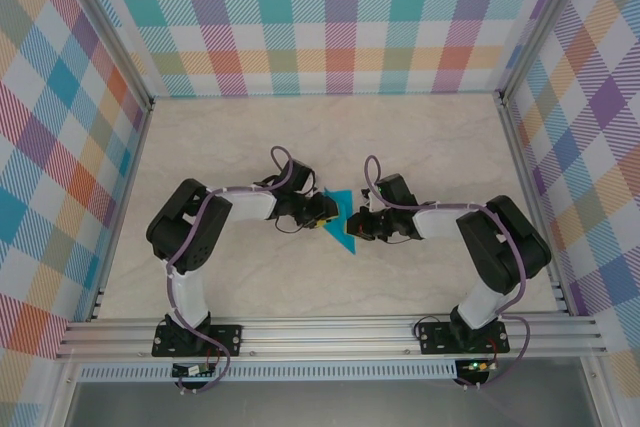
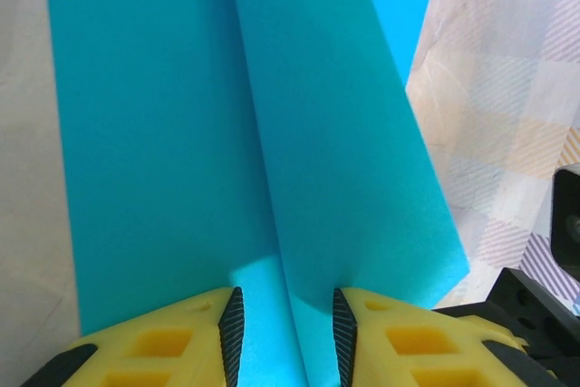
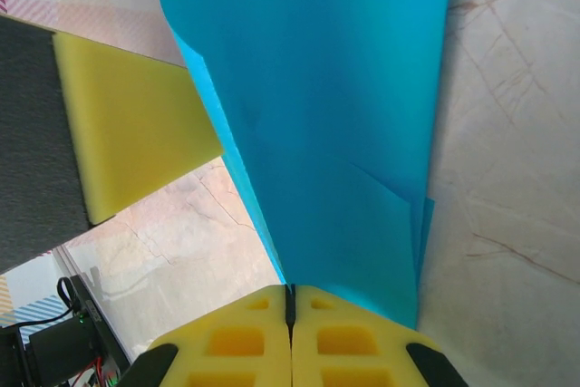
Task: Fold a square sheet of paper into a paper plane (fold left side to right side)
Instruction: Fourth fold the wing at the center of the table.
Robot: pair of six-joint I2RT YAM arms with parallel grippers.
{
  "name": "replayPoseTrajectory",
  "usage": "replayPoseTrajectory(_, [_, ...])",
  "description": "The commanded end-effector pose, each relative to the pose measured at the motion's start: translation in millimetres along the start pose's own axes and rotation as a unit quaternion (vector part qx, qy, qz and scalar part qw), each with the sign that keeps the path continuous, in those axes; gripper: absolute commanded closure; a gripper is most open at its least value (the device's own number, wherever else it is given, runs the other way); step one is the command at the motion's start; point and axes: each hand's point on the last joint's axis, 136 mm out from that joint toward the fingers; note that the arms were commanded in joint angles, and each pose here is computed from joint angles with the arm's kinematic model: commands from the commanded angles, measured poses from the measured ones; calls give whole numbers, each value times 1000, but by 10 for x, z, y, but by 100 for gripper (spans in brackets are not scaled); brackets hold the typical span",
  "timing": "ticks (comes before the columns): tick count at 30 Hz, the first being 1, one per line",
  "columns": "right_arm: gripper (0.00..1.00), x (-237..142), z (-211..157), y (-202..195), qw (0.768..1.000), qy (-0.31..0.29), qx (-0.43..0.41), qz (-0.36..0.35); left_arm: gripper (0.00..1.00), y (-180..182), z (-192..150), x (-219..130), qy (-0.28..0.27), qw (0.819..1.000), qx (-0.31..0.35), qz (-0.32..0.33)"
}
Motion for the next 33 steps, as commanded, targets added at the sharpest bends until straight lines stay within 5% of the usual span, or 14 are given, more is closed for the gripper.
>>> replayPoseTrajectory(1, [94, 17, 19, 3, 1000, 2, 3, 9, 65, -144, 10, 45, 2, 1000, 9, -19])
replayPoseTrajectory(33, [83, 7, 32, -8, 1000, 2, 5, 6, 63, 92, -10, 120, 3, 1000, 0, 24])
Point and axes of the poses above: each hand's point on the last joint's axis, 136 mm out from that joint toward the fingers, its own x axis out along the fingers, its own y axis along the line the jaws close on, z = x × y, and after that the axes turned 7 degrees about -x, right-handed
